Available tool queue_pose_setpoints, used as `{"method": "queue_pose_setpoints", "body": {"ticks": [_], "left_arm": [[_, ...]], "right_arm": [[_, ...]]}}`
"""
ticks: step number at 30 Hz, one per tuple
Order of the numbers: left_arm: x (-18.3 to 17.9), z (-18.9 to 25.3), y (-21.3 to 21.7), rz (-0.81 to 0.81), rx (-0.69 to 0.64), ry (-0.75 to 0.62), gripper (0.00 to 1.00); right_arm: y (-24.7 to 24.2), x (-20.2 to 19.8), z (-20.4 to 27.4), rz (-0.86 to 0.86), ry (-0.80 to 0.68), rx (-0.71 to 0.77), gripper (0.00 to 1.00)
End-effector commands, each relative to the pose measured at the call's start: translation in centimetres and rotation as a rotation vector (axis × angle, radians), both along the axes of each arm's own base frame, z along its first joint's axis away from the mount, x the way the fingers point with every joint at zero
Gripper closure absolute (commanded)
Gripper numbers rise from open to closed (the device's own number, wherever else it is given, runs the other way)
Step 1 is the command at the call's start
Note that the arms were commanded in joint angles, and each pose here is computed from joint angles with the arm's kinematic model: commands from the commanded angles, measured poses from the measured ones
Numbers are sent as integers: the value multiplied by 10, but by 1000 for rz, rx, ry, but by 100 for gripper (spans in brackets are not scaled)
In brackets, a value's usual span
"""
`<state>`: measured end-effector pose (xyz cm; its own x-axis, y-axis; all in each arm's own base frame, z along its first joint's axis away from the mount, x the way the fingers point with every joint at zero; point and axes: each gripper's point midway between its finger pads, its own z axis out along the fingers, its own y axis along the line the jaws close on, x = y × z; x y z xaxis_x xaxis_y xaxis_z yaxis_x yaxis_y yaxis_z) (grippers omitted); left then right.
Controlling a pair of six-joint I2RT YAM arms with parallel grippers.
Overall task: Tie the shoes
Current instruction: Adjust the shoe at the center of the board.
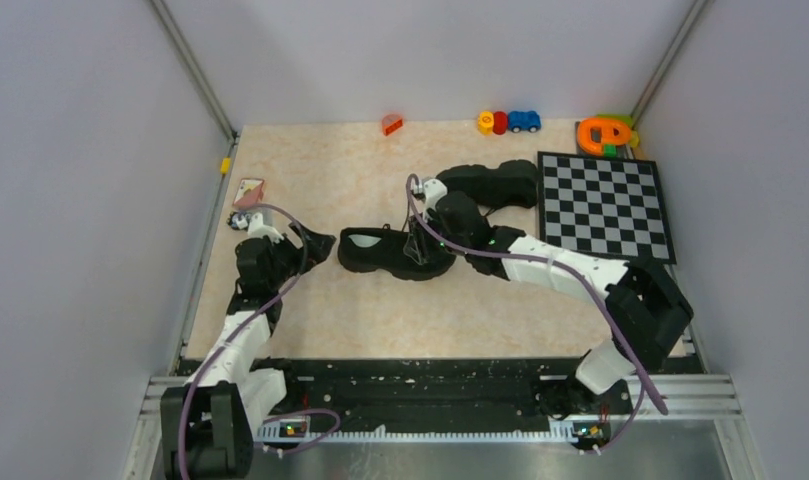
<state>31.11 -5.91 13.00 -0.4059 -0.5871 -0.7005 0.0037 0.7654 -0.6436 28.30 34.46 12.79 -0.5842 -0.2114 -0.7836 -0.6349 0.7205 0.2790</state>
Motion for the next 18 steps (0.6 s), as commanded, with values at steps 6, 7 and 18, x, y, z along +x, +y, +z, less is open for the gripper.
{"method": "queue_pose_setpoints", "body": {"ticks": [6,7,18], "left_arm": [[10,9,-22,-120,-86,67,11],[7,7,-23,-121,-97,74,12],[-33,-16,-35,-159,-160,168,18]], "right_arm": [[-60,43,34,-234,-30,-17,44],[-71,53,33,-265,-23,-9,44],[-74,102,-31,-274,104,-191,49]]}}
